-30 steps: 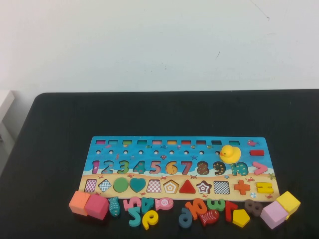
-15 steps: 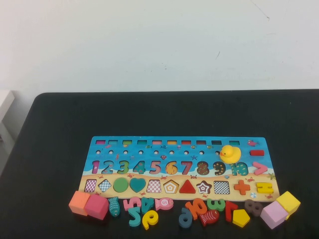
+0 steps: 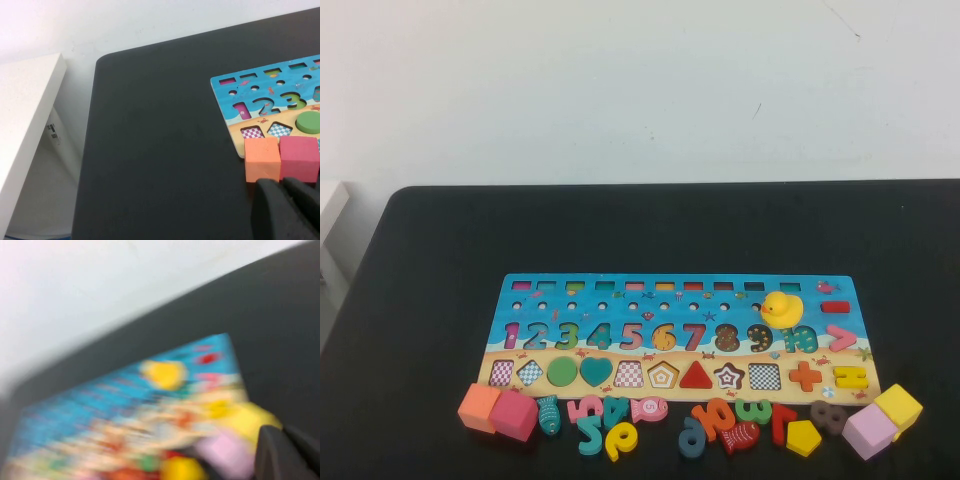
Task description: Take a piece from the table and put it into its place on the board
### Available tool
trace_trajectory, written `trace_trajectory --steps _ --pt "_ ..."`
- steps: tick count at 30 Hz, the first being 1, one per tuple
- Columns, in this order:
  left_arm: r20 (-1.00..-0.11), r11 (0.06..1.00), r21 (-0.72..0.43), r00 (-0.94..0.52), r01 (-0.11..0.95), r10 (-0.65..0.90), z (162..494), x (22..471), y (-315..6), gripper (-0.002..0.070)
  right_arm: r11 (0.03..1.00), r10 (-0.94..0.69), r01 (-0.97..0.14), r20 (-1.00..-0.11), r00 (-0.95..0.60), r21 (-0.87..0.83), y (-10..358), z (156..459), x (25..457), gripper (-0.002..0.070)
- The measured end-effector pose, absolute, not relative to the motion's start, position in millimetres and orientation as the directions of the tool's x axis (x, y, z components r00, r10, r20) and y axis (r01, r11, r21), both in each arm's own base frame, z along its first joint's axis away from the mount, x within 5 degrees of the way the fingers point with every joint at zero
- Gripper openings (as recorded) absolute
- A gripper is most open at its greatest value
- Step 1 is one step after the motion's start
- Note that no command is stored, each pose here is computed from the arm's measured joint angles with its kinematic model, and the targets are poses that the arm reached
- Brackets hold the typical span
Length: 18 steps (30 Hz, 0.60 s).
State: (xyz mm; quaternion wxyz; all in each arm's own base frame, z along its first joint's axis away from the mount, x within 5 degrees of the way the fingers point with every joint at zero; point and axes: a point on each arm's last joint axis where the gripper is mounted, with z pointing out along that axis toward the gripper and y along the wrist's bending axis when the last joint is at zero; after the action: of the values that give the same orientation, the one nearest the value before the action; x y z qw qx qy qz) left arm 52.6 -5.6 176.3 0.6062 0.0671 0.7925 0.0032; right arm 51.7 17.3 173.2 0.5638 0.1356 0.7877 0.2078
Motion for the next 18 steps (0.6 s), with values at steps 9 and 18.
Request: trace_trajectory --steps 9,18 --pt "-0.960 0.991 0.086 -0.256 0.102 0.110 176 53 -6 -0.0001 0.672 0.698 -0.046 -0.652 -0.296 0.740 24 183 53 0.0019" --pt "-0.961 0.991 0.084 -0.256 0.102 0.107 176 53 -6 -0.0001 0.847 0.447 -0.165 -0.845 -0.295 0.506 28 194 50 0.0019"
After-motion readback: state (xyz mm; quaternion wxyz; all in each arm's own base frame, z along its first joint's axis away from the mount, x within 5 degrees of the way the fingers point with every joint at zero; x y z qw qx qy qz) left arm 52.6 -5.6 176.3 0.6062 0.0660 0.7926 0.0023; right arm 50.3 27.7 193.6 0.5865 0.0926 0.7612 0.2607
